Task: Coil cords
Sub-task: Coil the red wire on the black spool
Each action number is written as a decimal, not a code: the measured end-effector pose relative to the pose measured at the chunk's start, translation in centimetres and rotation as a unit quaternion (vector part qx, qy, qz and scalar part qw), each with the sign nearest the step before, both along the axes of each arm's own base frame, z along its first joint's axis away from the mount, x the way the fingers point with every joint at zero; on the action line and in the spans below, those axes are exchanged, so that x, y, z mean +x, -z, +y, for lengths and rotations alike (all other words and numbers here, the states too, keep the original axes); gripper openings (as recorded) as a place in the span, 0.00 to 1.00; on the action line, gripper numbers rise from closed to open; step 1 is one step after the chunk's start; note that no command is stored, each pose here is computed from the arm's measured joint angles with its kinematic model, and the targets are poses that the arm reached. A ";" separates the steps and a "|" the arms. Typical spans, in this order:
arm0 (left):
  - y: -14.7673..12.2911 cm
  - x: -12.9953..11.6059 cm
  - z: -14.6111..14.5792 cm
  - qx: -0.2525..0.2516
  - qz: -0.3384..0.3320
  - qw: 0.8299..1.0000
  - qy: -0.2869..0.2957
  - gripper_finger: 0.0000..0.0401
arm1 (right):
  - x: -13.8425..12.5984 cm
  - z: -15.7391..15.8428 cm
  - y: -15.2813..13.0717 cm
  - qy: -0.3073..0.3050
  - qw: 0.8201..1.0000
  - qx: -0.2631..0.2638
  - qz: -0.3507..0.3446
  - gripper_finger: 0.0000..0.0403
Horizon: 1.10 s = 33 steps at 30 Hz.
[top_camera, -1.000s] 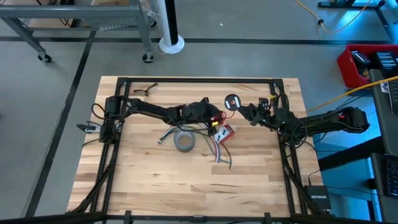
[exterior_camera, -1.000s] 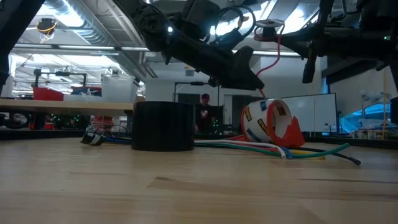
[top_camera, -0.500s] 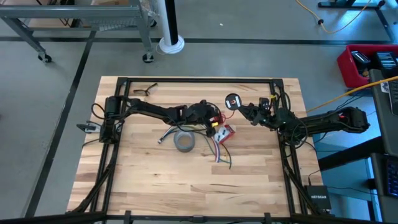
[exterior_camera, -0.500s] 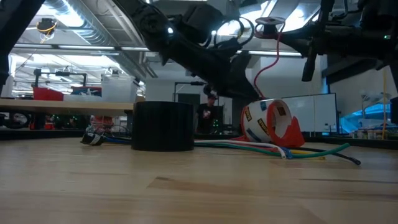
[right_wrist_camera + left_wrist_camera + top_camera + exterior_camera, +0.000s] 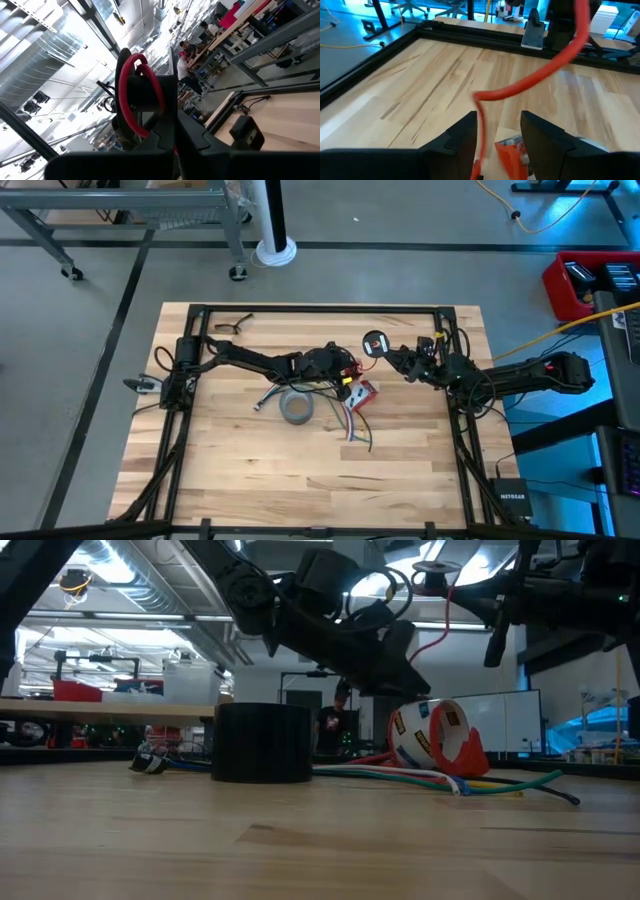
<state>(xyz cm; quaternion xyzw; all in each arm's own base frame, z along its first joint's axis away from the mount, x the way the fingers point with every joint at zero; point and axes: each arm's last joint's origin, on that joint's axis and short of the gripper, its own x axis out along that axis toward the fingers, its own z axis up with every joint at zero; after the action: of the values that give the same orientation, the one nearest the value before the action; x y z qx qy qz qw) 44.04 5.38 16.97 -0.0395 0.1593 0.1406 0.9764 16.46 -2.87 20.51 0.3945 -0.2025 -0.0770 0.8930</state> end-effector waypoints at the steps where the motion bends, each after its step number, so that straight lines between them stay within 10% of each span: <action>1: -0.1 0.0 0.0 0.001 -0.006 1.000 0.000 0.36 | 0.0 0.0 0.0 0.000 1.000 0.000 0.000 0.01; 33: -1.0 0.0 1.9 -0.024 -0.064 0.997 -0.047 0.36 | 0.0 0.0 0.0 -0.009 1.000 -0.001 -0.002 0.01</action>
<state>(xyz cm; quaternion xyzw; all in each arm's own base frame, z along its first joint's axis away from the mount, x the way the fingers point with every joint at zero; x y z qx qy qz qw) 44.04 7.30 17.96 -0.0796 0.0980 0.1795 0.9756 16.47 -2.82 20.54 0.3951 -0.2005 -0.0681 0.8939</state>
